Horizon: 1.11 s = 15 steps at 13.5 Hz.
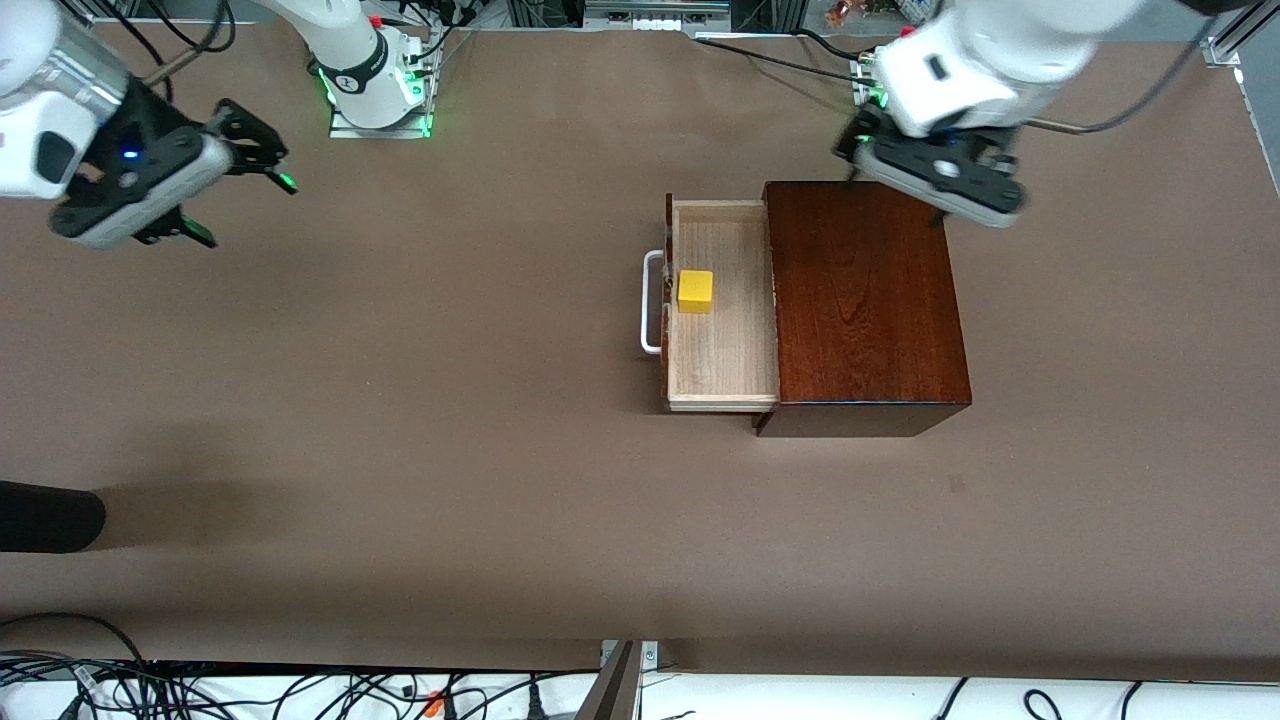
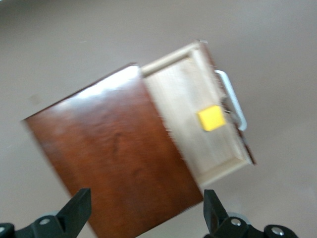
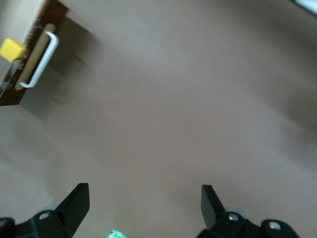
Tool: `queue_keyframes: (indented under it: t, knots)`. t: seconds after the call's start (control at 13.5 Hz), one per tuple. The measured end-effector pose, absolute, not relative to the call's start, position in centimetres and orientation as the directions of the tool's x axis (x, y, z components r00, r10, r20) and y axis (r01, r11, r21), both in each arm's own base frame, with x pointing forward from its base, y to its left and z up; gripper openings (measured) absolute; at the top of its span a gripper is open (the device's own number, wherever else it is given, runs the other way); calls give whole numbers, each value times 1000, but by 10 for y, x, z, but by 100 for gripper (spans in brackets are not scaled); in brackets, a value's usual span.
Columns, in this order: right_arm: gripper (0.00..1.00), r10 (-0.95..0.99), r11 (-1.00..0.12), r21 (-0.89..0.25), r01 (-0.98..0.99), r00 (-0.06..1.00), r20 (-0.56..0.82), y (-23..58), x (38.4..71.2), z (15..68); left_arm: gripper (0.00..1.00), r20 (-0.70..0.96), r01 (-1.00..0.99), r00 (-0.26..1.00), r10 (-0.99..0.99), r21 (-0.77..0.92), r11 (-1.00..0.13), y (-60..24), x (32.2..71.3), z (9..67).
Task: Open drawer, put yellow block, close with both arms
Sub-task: 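Move the left gripper down to the drawer handle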
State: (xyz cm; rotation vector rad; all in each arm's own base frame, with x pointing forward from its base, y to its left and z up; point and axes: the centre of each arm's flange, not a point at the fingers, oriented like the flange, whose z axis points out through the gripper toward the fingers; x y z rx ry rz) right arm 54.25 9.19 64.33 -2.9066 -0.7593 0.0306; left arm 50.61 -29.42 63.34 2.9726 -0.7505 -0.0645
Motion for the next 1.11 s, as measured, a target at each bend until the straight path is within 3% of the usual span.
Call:
queue_keyframes:
  t: [0.37,0.82,1.11]
  knots:
    - [100,266,-959,-114,258,962,-57,51,535,624,100,-8,-735,672,-741,118,-668,-392,472,602]
    - [100,248,-968,-64,244,967,-55,54,538,623,100,44,-949,285,-958,152,-275,-470,450,548]
    - [100,241,-969,-61,238,969,-49,54,538,625,100,75,-991,66,-995,124,-56,-496,465,510]
